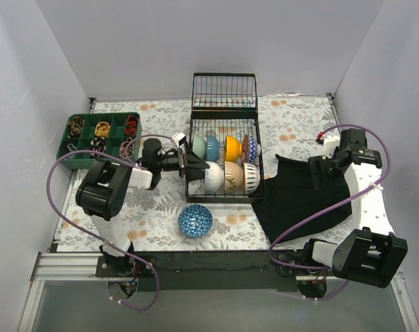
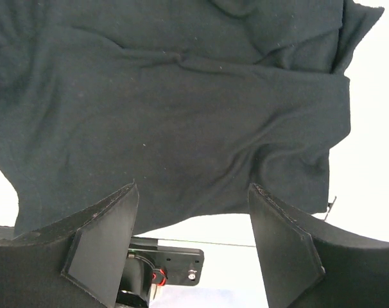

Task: Load the bowls into the dish rack

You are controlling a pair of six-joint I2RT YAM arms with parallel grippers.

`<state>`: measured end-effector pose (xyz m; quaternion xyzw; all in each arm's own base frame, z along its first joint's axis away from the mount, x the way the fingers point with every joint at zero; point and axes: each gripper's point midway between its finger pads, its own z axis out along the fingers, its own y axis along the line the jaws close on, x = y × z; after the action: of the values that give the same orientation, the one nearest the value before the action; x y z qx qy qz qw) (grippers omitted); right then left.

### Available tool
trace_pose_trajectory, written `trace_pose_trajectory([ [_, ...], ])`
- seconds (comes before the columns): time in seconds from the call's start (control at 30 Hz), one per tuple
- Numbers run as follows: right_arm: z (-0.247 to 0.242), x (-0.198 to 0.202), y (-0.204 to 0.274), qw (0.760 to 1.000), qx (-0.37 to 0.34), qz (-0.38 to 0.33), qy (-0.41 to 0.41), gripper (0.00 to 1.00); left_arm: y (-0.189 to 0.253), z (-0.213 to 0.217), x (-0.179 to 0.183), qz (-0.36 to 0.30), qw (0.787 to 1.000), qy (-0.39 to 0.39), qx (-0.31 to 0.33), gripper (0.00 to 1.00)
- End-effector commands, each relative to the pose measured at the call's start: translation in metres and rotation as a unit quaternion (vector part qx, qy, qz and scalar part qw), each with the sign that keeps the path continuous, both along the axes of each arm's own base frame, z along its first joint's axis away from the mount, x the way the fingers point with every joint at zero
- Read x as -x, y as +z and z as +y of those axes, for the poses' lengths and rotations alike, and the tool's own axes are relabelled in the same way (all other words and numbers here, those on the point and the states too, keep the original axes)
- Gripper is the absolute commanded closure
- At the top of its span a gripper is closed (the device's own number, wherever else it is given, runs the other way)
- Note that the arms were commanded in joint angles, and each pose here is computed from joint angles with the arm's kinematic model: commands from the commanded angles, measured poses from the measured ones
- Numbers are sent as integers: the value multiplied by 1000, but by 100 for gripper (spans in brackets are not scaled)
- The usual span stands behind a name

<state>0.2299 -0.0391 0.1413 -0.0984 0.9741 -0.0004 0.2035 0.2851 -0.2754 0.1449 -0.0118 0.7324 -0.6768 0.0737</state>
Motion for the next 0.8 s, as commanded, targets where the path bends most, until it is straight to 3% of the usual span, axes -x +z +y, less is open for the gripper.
trace_pose_trajectory([
  [0.0, 7, -11, 10, 999, -20, -36, 2, 22, -15, 10, -18, 60, 991, 29, -112, 32],
  [0.3, 15, -16, 21, 997, -37, -67, 8, 22, 2, 32, -41, -43, 966, 79, -241, 31],
  [0.37, 16, -14, 24, 997, -40, -73, 7, 22, 11, 39, -45, -97, 956, 77, -268, 31],
  [0.43, 19, -13, 27, 996, -45, -81, 4, 22, 5, 54, -45, -107, 936, 87, -323, 31],
  [0.57, 22, -11, 38, 994, -49, -101, 9, 22, 15, 91, -36, -197, 884, 75, -418, 31],
  [0.67, 24, -9, 42, 992, -43, -118, 30, 21, 46, 99, -11, -298, 863, 52, -405, 31],
  [0.7, 24, -9, 43, 991, -41, -124, 35, 21, 51, 100, 1, -359, 844, 15, -399, 31],
  [0.77, 23, -7, 41, 990, -36, -129, 40, 21, 76, 89, 37, -441, 832, -49, -331, 31],
])
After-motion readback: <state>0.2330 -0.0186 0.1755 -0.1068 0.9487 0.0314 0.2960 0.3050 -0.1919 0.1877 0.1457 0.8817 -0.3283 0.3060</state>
